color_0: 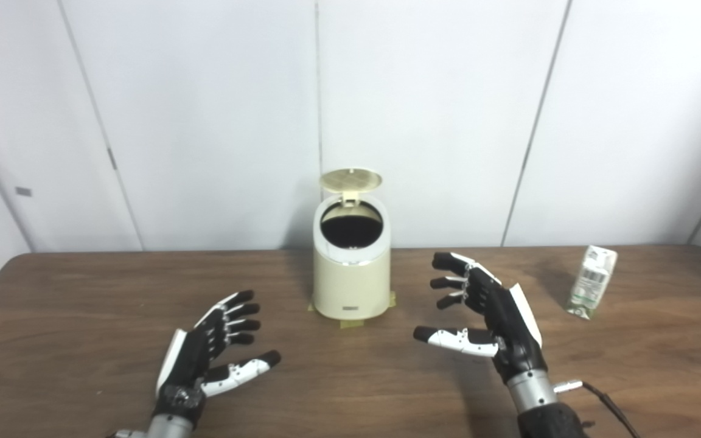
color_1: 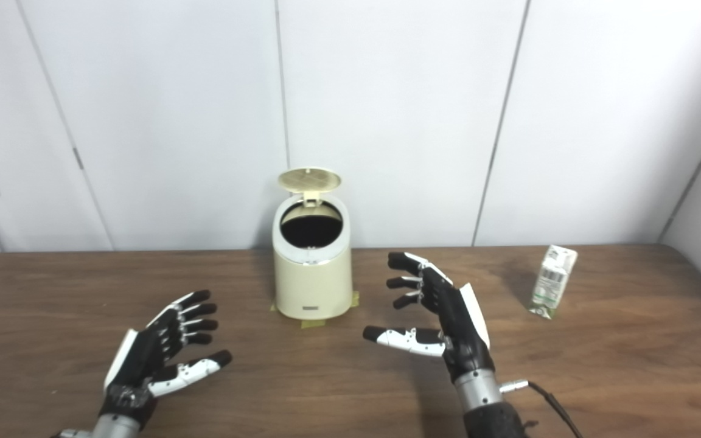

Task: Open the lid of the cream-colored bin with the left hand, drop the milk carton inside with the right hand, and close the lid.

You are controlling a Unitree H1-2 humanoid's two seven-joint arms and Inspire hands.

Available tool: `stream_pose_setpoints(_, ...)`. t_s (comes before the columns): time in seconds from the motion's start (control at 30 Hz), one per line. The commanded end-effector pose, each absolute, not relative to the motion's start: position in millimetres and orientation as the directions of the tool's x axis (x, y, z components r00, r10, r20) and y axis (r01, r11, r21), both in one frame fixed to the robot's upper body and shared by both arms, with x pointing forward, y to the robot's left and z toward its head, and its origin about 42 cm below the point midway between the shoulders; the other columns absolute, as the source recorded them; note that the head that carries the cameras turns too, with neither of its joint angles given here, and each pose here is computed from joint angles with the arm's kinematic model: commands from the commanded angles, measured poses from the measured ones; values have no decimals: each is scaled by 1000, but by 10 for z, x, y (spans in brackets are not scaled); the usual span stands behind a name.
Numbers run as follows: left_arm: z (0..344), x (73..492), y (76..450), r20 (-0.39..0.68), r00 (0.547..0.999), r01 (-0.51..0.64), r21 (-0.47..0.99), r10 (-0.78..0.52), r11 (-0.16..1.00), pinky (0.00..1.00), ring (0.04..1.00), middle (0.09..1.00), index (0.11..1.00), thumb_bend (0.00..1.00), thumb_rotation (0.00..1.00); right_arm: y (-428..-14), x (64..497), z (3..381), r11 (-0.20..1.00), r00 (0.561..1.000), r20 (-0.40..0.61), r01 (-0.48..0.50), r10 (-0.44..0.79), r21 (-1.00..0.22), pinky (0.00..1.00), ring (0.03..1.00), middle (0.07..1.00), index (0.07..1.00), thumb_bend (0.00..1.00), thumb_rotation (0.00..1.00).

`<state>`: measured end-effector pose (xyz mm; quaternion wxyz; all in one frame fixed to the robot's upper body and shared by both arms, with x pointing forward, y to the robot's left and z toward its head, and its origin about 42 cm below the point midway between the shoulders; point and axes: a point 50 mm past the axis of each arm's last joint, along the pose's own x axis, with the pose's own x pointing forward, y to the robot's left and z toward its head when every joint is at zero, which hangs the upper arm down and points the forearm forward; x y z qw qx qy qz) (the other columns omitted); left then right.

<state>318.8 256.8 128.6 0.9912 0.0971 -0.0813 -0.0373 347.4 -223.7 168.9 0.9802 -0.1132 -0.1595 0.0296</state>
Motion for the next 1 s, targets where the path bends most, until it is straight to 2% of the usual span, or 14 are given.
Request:
stream_pose_setpoints(0.0,1462,3247,2672,235,967,47,207,-96,977,728,756,805,833,751,78,-2413,3619,2009,975,918,384,-10,98,-224,532,689,812,801,818,181)
stream_pose_setpoints(0.1,1460,3253,2770,233,968,47,206,-96,977,719,760,813,829,739,51,-2589,3682,2077,971,921,379,4,90,-240,544,713,817,808,854,209)
stream_pose_setpoints(0.23,1431,3271,2890,238,967,42,212,-93,976,718,767,816,834,719,6,-2805,3703,2332,929,908,416,108,54,-355,572,678,784,798,850,215)
stream_pose_setpoints(0.37,1437,3281,2975,250,963,45,208,-98,977,748,787,832,839,697,0,-2932,3644,2659,901,899,437,214,-29,-379,553,682,770,768,799,77)
stream_pose_setpoints(0.47,1437,3298,3024,256,961,47,203,-100,978,743,787,833,842,691,0,-3057,3653,2766,869,891,452,263,-52,-418,553,685,775,766,764,41)
stream_pose_setpoints(0.57,1423,3311,3062,247,964,44,213,-98,976,738,789,834,844,672,0,-3324,3753,2837,817,873,482,335,-81,-469,580,691,762,761,762,98)
stream_pose_setpoints(0.7,1407,3304,3079,228,969,50,202,-97,978,751,804,846,846,662,2,-3655,3852,2938,750,867,483,398,-120,-528,651,756,792,793,769,160)
stream_pose_setpoints(0.83,1397,3298,3078,220,970,58,184,-99,981,751,807,848,848,649,0,-3892,3924,2983,729,876,468,394,-115,-559,686,784,829,816,824,219)
stream_pose_setpoints(0.97,1394,3290,3072,217,971,62,182,-101,981,755,810,854,850,649,0,-4098,4008,2947,753,898,423,361,-122,-550,735,830,866,844,847,202)
